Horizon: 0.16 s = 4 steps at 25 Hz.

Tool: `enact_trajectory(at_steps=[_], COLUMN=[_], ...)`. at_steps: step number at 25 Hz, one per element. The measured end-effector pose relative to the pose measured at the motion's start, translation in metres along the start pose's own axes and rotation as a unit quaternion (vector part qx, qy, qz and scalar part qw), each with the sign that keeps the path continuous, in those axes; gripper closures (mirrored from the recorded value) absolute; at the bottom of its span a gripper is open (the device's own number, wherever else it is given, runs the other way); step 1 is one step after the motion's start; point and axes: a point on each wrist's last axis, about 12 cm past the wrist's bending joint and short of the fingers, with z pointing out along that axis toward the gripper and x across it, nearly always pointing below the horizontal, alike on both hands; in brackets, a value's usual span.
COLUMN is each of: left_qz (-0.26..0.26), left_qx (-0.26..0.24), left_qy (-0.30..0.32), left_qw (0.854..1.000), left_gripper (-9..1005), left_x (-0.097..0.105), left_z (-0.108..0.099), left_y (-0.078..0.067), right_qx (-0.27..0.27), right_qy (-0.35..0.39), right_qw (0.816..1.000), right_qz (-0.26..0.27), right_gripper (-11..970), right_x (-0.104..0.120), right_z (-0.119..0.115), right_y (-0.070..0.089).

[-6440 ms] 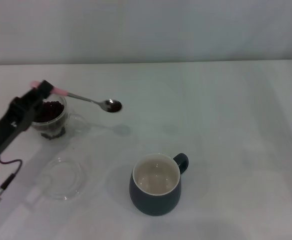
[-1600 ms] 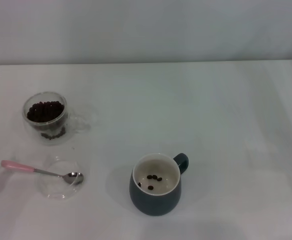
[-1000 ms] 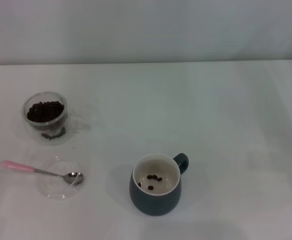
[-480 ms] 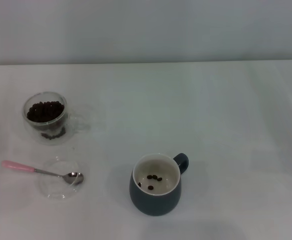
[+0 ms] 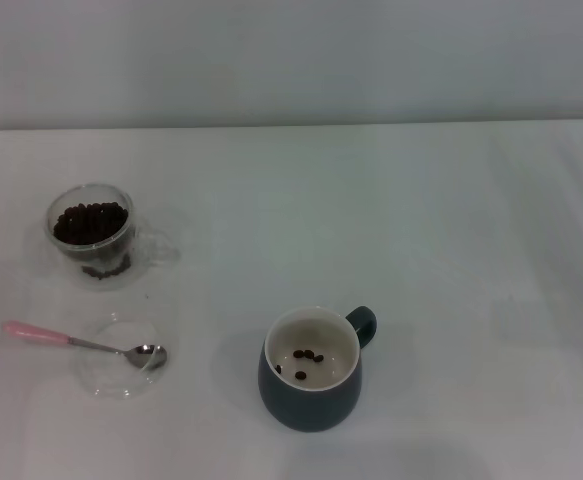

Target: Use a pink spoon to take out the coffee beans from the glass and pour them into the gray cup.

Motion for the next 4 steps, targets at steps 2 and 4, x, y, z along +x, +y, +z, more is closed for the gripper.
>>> enact_trajectory(at_steps=[2,4], left_qz=[0.000,-0.001], left_qx=[0.002,0.003], left_qy=[-0.001,-0.003], left_qw=[1.000,1.000], left_gripper=[245,245], left_x=[0.0001,0.0001], left_z=[0.0003,-0.0005], left_y=[-0.0015,-0.0023], right_qx=[-0.004,-0.012], right_qy=[-0.002,-0.005], right_qw=[1.000,1.000], right_qz=[0.006,0.013], right_gripper=[88,88], right_x=[0.0005,0.0003], right_z=[0.0008,0.0038], right_y=[0.0043,0.0117])
